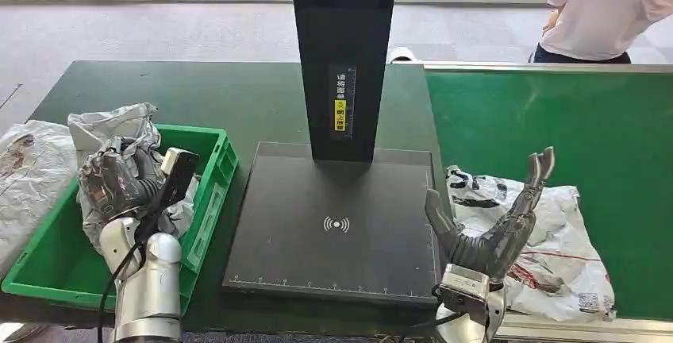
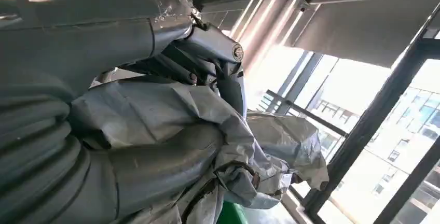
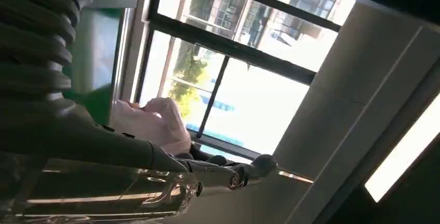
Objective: Moved the parcel from conveyor to table for the left to box.
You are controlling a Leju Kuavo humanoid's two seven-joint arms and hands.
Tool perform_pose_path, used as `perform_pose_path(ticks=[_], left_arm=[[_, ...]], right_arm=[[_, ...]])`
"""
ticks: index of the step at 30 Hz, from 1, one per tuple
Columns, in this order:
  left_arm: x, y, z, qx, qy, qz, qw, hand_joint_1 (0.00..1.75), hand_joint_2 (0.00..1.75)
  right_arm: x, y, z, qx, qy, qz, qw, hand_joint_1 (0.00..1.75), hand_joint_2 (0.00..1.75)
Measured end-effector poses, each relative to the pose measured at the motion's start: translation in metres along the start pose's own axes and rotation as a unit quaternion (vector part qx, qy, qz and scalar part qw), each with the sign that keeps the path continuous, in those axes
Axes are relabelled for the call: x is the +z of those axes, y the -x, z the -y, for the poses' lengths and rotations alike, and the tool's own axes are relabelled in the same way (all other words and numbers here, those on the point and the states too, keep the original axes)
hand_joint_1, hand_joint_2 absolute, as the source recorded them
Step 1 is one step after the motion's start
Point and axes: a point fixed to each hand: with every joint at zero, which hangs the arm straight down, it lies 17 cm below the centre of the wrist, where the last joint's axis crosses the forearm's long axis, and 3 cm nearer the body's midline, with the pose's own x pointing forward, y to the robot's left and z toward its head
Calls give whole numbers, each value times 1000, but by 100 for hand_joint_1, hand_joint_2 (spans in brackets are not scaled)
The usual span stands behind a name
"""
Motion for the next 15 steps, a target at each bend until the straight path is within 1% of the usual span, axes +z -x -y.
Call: perform_pose_path(ticks=[6,11,12,13,14,15], left_arm=[[-2,8,-1,-9,-2,-11,1000,175,175],[-6,22,-17,-15,-23,-23,999,175,175],[-7,25,-22,-15,-29,-26,999,154,175],[-8,27,-24,-16,-32,-28,999,52,175],[-8,30,-28,-16,-38,-30,999,0,175],[-9,32,-31,-17,-42,-33,998,0,175]], right_arm=[[0,1,0,0,0,-1,1000,0,175],[0,1,0,0,0,-1,1000,0,175],[0,1,0,0,0,-1,1000,0,175],[0,1,0,0,0,-1,1000,0,175],[0,1,0,0,-1,-2,1000,0,175],[1,2,-1,0,-1,-2,1000,0,175]])
